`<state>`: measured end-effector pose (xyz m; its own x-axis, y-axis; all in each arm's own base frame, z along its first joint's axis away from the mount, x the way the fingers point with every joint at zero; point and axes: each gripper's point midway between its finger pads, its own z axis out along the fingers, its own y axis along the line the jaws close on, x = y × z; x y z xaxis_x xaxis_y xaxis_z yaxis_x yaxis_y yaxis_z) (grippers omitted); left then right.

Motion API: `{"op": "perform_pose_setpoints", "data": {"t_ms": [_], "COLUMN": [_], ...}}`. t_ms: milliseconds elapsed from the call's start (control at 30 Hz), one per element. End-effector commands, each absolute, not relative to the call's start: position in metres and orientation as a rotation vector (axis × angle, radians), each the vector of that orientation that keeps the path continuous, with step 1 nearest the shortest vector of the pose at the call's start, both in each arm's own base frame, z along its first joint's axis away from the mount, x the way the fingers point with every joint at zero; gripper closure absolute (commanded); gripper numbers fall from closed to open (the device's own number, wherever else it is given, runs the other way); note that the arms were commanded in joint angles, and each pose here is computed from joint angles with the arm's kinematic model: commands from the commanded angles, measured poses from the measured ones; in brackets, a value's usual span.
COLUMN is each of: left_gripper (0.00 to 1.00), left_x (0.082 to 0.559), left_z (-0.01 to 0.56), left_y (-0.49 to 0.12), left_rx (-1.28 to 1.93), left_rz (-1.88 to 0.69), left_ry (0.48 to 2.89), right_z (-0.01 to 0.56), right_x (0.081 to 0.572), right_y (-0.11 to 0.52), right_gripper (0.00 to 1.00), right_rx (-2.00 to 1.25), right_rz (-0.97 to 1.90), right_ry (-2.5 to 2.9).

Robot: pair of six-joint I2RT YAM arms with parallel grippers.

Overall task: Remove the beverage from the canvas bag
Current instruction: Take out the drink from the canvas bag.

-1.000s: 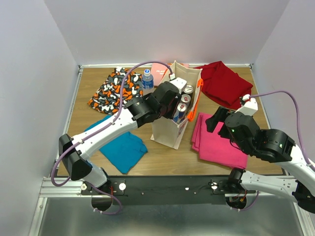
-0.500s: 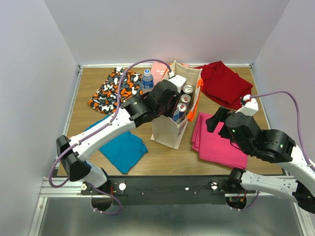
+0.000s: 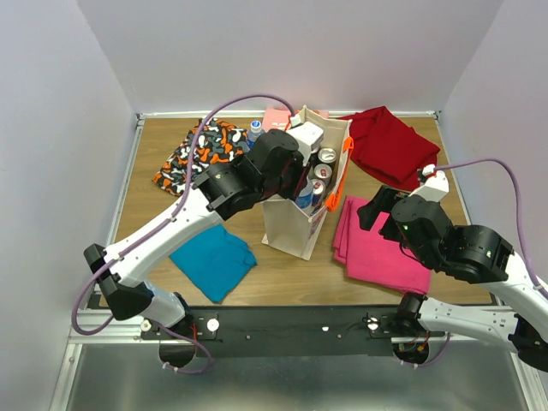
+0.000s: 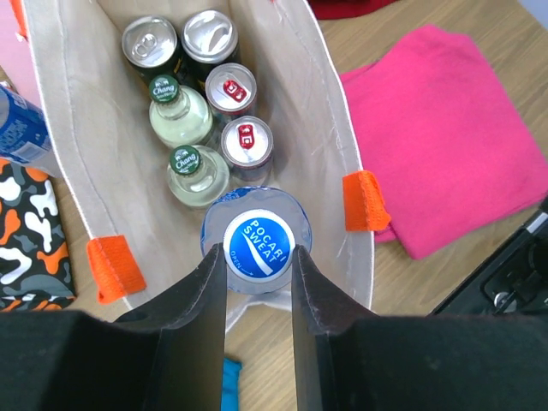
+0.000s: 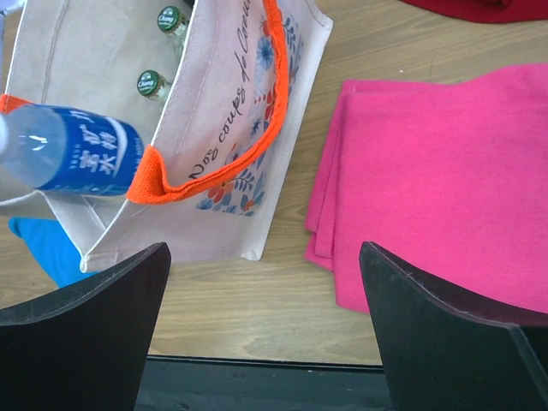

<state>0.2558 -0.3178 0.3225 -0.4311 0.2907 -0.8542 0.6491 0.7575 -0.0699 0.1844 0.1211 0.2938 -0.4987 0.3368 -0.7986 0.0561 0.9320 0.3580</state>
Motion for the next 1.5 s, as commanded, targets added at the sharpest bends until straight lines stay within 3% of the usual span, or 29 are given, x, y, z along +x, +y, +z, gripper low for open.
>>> {"op": "perform_pose_setpoints", "data": {"t_ms": [0, 1467], "left_gripper": [1.00, 1.00], "left_x": [0.249, 0.237], "left_z": [0.404, 0.471], "left_y": [-0.313, -0.296], "left_rx": [0.656, 0.596], "left_rz": [-0.594, -0.657], "left_ry": [1.824, 1.705], "right_z": [0.290, 0.281], "right_x": [0.185, 0.180], "right_y": [0.124, 0.126], "right_gripper": [0.00, 0.00], "right_rx": [0.286, 0.301], "right_rz": [0.362, 0.383], "right_ry": [2.077, 2.102]}}
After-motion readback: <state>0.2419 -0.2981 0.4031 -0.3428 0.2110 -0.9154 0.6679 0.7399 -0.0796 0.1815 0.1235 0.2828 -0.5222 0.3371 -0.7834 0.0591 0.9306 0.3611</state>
